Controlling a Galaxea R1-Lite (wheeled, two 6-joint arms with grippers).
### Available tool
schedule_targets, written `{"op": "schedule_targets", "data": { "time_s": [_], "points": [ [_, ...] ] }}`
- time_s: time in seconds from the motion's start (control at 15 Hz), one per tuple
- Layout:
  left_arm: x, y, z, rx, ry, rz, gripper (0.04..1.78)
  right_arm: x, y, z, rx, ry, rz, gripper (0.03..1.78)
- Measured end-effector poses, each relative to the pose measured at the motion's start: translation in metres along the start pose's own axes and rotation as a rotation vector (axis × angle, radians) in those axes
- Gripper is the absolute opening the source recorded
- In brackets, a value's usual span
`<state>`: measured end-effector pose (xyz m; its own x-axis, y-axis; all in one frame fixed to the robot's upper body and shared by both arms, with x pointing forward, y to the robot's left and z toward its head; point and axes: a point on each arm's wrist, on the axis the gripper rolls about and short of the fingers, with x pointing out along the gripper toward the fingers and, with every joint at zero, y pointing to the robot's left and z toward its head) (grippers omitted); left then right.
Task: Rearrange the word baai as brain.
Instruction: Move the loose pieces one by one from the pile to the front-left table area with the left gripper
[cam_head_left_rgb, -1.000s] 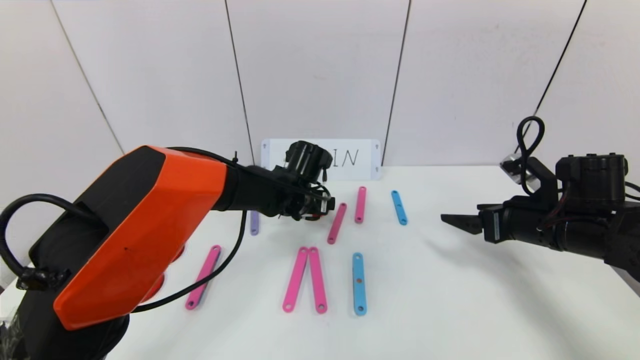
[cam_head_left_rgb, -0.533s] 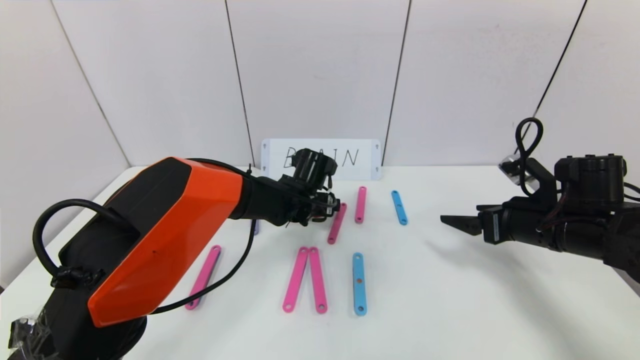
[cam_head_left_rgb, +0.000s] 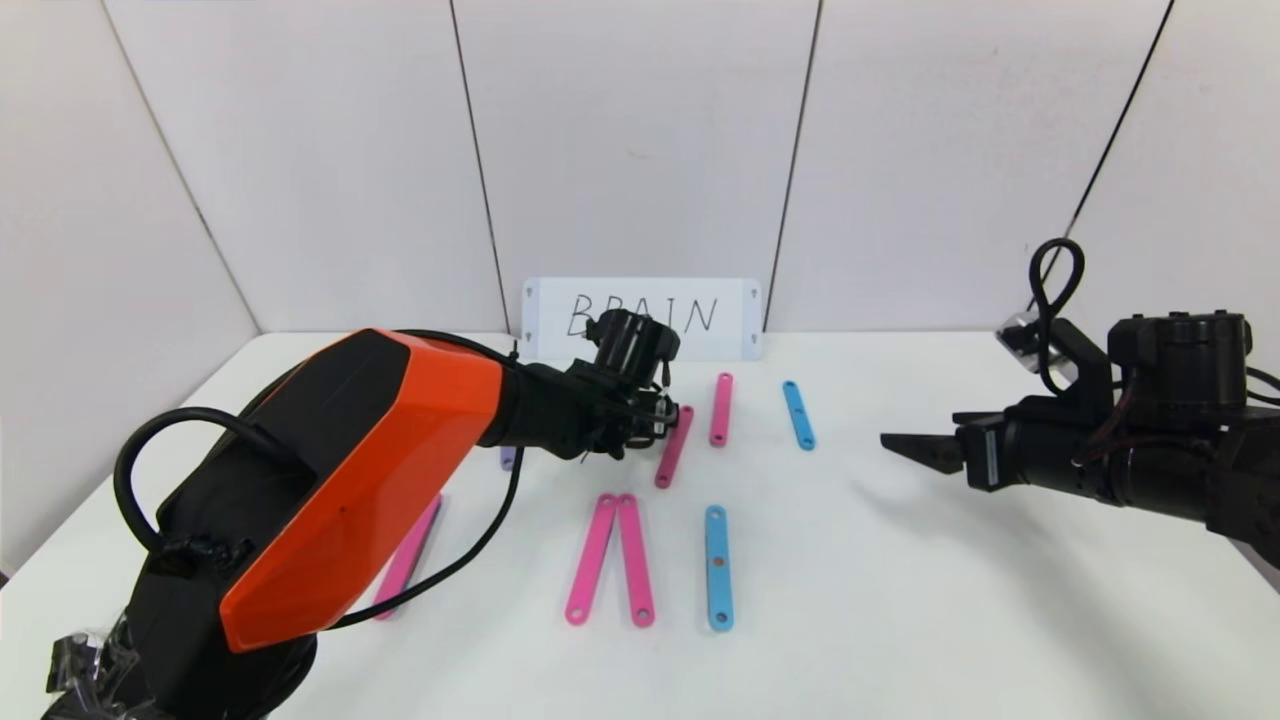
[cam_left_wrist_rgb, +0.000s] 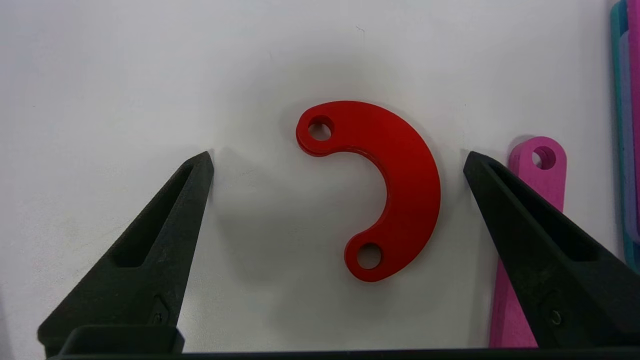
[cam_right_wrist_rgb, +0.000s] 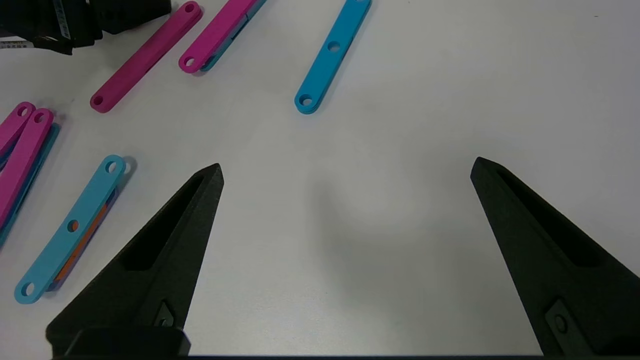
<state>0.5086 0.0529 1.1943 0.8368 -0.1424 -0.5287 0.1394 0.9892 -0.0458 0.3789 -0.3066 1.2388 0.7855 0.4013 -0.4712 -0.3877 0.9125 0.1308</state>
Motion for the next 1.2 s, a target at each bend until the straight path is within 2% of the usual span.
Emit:
{"op": "schedule_targets", "data": {
  "time_s": [0.6, 0.73, 0.93, 1.2],
  "points": [
    [0.0017, 0.0001, -0.0022, 0.002, 0.0, 0.017, 1.74, 0.0003, 0.0022, -0.0016, -0.003, 0.006, 0.0, 1.73],
    [0.0017, 0.0001, -0.0029, 0.002, 0.0, 0.029, 1.68, 0.0003, 0.0023, -0.0017, -0.003, 0.007, 0.0, 1.73],
    [0.0004, -0.0013, -0.0051, 0.007, 0.006, 0.035, 1.39, 0.0004, 0.0022, -0.0018, -0.003, 0.007, 0.0, 1.73],
    [-0.0003, -0.001, -0.0051, 0.008, 0.01, 0.037, 0.69, 0.0003, 0.0023, -0.0017, -0.003, 0.007, 0.001, 1.73]
  ]
}}
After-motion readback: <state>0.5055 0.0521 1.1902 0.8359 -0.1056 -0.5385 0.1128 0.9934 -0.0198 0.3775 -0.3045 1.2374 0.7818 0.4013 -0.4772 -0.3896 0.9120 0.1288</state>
